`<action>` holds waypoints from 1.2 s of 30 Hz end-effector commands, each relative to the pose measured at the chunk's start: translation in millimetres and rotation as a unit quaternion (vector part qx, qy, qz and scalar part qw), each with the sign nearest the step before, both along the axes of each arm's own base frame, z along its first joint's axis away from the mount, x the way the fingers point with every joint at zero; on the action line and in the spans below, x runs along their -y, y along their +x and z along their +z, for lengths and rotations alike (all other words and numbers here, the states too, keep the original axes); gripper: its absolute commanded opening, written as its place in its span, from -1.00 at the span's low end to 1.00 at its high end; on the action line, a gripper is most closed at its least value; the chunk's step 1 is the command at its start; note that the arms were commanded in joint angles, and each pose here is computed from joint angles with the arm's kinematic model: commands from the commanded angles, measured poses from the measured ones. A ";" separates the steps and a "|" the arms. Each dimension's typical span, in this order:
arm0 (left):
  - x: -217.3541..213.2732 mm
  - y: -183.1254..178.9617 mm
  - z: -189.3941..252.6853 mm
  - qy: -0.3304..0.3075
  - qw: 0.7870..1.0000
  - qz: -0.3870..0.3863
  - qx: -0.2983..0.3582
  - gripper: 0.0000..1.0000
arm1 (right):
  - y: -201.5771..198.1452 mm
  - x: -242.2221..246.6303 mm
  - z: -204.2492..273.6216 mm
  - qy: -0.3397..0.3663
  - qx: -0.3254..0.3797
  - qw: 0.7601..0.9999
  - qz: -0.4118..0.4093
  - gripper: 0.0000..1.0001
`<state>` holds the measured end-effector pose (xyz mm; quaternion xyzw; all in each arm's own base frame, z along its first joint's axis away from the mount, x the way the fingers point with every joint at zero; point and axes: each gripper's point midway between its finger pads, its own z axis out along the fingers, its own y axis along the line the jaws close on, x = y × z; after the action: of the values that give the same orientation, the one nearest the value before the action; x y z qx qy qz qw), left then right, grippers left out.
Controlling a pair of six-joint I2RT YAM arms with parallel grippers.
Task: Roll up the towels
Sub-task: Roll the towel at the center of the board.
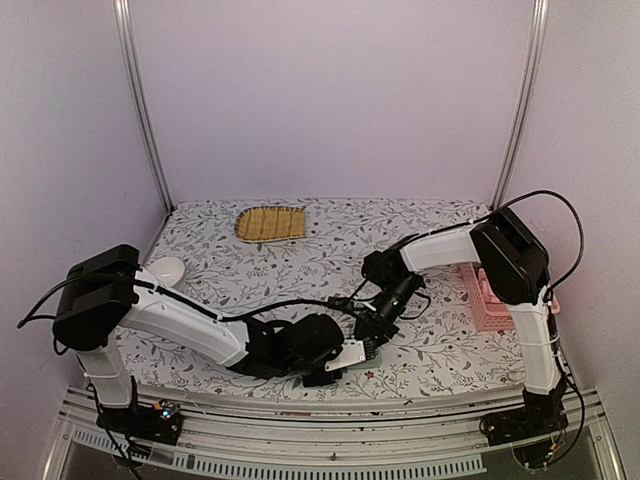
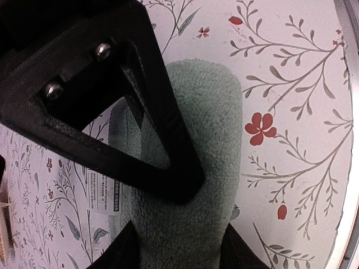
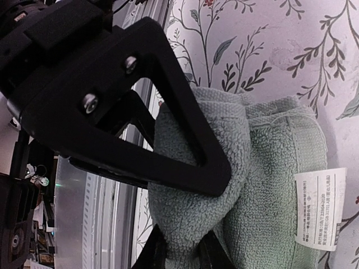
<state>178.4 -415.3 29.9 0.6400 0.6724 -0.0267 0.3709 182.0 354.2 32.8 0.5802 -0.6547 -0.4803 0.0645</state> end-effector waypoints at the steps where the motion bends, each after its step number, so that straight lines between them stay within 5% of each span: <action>1: -5.7 -8.2 -18.9 0.036 0.999 -0.010 -0.016 -0.20 | -6.7 22.1 -37.0 -0.075 0.007 0.997 0.019 -0.64; 9: -12.3 -24.3 -34.2 0.053 0.996 -0.010 -0.073 -0.51 | 3.6 16.0 -6.1 -0.050 0.041 0.998 0.013 -0.32; 20: -29.4 -47.3 -59.9 0.083 0.974 0.016 -0.209 -0.57 | 77.6 32.3 145.5 0.030 0.204 0.974 -0.098 -0.07; 30: -33.6 -36.2 -67.5 0.039 0.907 0.096 -0.407 -0.56 | 82.4 46.9 283.1 0.112 0.363 0.908 -0.174 -0.05; 36: -32.0 -33.1 -70.9 0.034 0.878 0.117 -0.463 -0.58 | 59.4 56.8 284.2 0.134 0.402 0.893 -0.152 0.03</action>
<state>179.6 -436.0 23.2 0.5271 0.7841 -0.2860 0.1596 249.5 300.9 330.2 0.6077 -0.6389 -0.3127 -0.3533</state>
